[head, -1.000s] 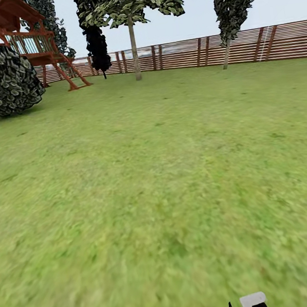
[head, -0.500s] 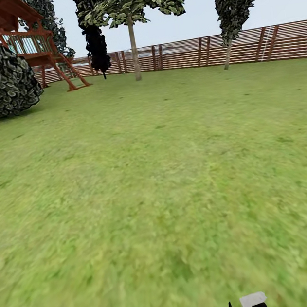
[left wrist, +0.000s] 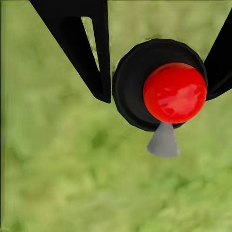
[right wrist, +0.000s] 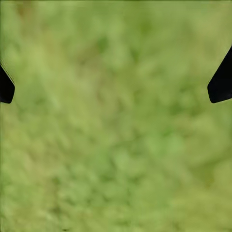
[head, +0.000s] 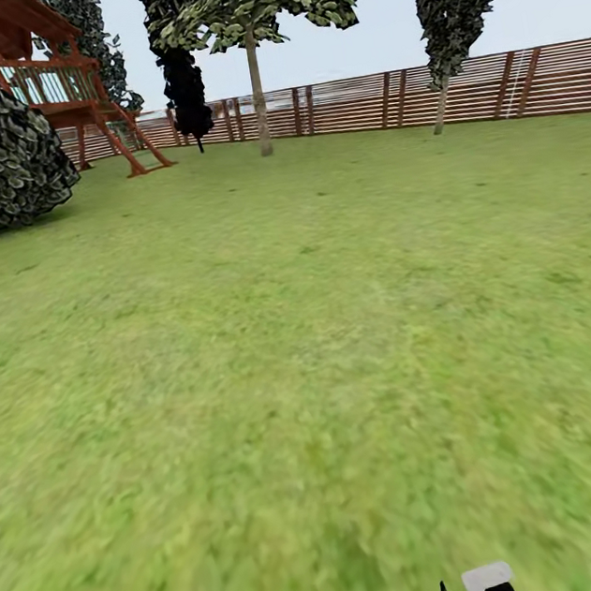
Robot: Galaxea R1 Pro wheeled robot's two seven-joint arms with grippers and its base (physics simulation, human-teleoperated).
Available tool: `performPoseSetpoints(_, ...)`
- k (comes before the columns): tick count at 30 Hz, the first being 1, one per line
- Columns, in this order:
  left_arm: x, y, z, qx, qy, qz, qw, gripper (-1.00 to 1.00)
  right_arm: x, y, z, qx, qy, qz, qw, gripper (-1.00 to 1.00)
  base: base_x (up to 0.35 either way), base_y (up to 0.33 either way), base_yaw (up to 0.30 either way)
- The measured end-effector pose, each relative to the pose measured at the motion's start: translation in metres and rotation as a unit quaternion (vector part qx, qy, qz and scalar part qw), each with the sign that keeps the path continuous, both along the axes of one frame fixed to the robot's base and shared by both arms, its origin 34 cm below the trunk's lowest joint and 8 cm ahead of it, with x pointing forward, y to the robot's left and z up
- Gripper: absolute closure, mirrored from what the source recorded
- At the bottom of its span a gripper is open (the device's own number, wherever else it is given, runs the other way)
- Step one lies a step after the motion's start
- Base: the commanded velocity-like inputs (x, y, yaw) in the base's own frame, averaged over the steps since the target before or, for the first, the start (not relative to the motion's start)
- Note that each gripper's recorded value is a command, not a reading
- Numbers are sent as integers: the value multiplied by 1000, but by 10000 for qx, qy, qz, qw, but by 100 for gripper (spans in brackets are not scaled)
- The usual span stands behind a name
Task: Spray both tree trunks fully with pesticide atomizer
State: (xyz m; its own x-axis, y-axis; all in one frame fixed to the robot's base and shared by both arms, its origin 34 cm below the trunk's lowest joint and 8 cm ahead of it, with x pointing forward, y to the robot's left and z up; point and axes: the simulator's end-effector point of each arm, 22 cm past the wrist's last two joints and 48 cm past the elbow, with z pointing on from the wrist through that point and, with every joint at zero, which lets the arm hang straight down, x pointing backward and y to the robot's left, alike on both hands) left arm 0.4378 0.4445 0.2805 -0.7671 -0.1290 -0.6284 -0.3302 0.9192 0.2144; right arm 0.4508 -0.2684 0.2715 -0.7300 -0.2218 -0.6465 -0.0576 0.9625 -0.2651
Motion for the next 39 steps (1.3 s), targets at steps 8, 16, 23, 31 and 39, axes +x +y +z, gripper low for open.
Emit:
performPoseSetpoints(8, 0, -1, 0, -6, -6, 2, 10000, 100, 0, 0, 0, 1, -1, -2, 10000, -100, 337, 0, 0)
performPoseSetpoints(16, 0, 0, 0, 0, -5, 2, 10000, 100, 0, 0, 0, 0, 1, -2, 10000, -100, 337, 0, 0)
performPoseSetpoints(23, 0, 0, 0, 1, -6, 1, 10000, 100, 0, 0, 0, 0, 2, -3, 10000, -100, 337, 0, 0)
performPoseSetpoints(31, 0, -1, 0, -7, 0, -3, 10000, 100, 0, 0, 0, 0, 1, -2, 10000, -100, 337, 0, 0)
performPoseSetpoints(39, 0, -1, 0, -9, 0, -1, 10000, 100, 0, 0, 0, 0, 2, -2, 10000, -100, 337, 0, 0)
